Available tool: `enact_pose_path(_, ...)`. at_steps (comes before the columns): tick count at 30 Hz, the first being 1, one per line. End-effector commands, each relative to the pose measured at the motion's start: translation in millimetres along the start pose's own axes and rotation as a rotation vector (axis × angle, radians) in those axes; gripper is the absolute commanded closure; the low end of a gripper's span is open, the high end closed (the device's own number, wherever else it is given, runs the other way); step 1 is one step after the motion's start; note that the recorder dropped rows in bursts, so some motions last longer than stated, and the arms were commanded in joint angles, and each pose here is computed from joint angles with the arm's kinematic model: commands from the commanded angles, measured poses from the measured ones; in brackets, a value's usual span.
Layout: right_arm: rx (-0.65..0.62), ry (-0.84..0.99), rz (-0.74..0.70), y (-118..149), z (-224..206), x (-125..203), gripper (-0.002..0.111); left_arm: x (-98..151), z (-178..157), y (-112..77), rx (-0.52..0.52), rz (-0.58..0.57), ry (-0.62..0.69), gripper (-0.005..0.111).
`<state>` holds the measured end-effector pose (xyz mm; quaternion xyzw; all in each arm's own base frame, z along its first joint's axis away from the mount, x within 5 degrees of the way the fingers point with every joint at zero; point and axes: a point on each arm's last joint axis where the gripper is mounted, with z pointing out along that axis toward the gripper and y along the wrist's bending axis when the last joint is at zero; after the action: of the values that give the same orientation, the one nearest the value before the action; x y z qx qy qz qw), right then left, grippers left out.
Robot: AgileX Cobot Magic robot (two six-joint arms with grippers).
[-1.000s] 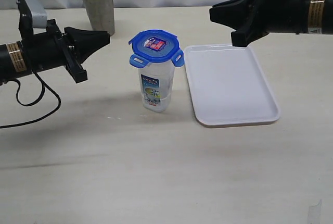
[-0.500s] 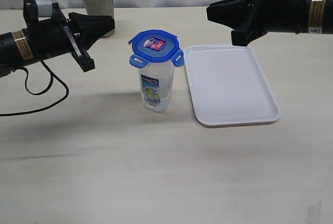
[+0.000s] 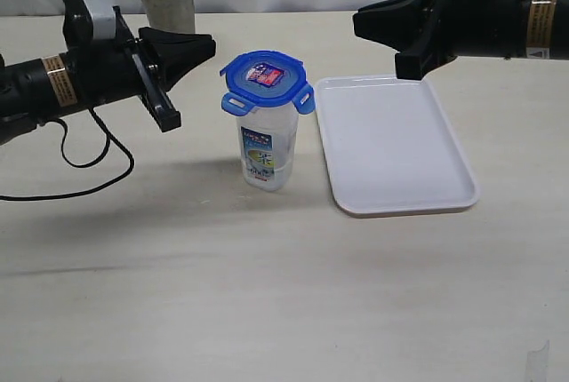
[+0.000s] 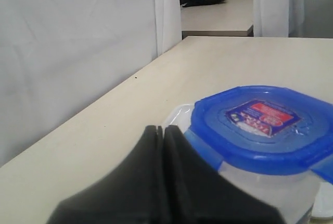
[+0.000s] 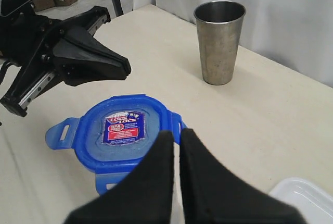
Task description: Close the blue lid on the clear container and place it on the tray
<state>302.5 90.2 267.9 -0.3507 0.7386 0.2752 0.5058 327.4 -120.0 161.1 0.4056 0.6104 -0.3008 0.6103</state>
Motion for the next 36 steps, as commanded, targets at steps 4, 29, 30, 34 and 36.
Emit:
enact_pose_path(4,-0.001,-0.003,0.003,1,-1,0,0.104,-2,2,-4.9,0.054,-0.010,-0.016,0.107)
enact_pose_path(29,0.011,0.035,-0.081,17,17,-3,0.104,0,1,-5.8,0.073,0.000,0.003,0.107)
enact_pose_path(30,0.051,0.063,-0.107,19,21,-2,0.104,1,-1,-3.4,0.061,-0.002,0.004,0.107)
enact_pose_path(34,0.295,0.190,-0.214,29,39,-3,0.104,4,-11,10.7,-0.016,-0.041,0.016,0.107)
enact_pose_path(36,0.407,0.215,-0.215,32,42,-8,0.104,6,-16,18.8,-0.066,-0.097,0.029,0.107)
